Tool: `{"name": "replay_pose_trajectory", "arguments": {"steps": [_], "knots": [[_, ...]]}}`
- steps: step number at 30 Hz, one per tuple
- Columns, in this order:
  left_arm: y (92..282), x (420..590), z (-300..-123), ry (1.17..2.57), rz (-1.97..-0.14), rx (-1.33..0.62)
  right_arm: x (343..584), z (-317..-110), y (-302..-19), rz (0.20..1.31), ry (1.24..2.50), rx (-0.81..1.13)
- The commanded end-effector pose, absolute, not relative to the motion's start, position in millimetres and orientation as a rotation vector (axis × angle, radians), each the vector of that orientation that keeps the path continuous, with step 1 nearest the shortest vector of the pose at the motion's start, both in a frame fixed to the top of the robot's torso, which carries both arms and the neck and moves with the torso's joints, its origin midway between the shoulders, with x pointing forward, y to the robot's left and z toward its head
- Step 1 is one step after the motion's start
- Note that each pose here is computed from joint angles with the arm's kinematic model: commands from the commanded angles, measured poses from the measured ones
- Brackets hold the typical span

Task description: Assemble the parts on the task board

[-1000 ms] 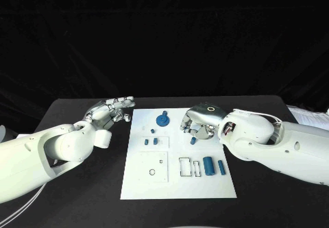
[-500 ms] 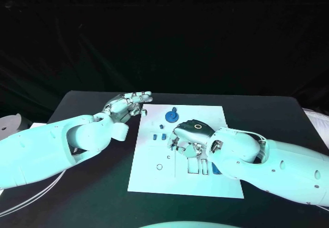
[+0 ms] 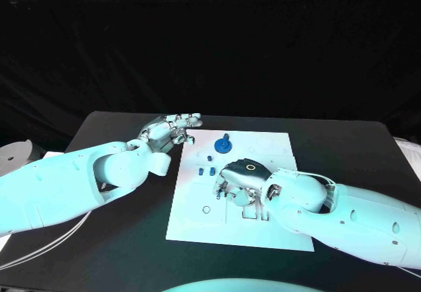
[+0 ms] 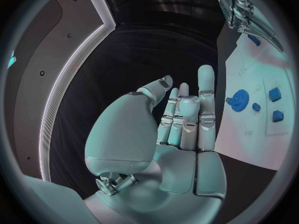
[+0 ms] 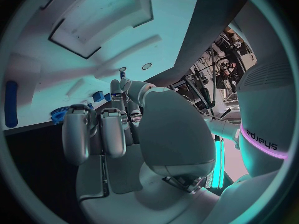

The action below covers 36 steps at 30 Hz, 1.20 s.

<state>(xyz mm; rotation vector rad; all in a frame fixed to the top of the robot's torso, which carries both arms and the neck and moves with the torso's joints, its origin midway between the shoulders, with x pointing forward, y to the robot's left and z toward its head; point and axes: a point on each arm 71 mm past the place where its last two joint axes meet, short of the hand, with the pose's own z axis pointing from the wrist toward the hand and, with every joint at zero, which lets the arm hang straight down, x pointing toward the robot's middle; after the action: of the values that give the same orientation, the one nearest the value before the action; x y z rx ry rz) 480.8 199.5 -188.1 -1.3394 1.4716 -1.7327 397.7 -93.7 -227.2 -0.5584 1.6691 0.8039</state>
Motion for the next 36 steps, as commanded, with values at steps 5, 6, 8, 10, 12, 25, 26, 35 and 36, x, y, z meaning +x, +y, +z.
{"name": "replay_pose_trajectory", "arguments": {"steps": [5,6,8,10,12,25,26,35,36], "knots": [[198.3,481.0,-187.5,1.475,-1.742,-1.331,393.9,-234.3,-89.7,0.809,1.68,-0.592],[198.4,481.1,-187.5,1.476,-1.741,-1.331,393.9,-234.8,-89.6,0.807,1.68,-0.592],[198.7,481.2,-187.6,1.476,-1.74,-1.332,394.2,-235.7,-89.9,0.802,1.679,-0.592],[198.8,481.2,-187.6,1.476,-1.74,-1.332,394.4,-236.1,-90.3,0.797,1.679,-0.593],[199.0,481.3,-187.7,1.477,-1.74,-1.332,394.7,-236.6,-90.9,0.793,1.68,-0.594],[200.0,481.9,-188.3,1.483,-1.737,-1.334,395.3,-236.2,-90.9,0.771,1.664,-0.597],[200.1,481.9,-188.4,1.483,-1.737,-1.334,395.3,-236.0,-90.8,0.77,1.662,-0.597],[199.9,481.6,-188.3,1.49,-1.736,-1.326,394.9,-238.5,-89.4,0.749,1.692,-0.618],[199.8,481.6,-188.3,1.491,-1.736,-1.325,394.9,-239.3,-89.2,0.744,1.702,-0.623]]}}
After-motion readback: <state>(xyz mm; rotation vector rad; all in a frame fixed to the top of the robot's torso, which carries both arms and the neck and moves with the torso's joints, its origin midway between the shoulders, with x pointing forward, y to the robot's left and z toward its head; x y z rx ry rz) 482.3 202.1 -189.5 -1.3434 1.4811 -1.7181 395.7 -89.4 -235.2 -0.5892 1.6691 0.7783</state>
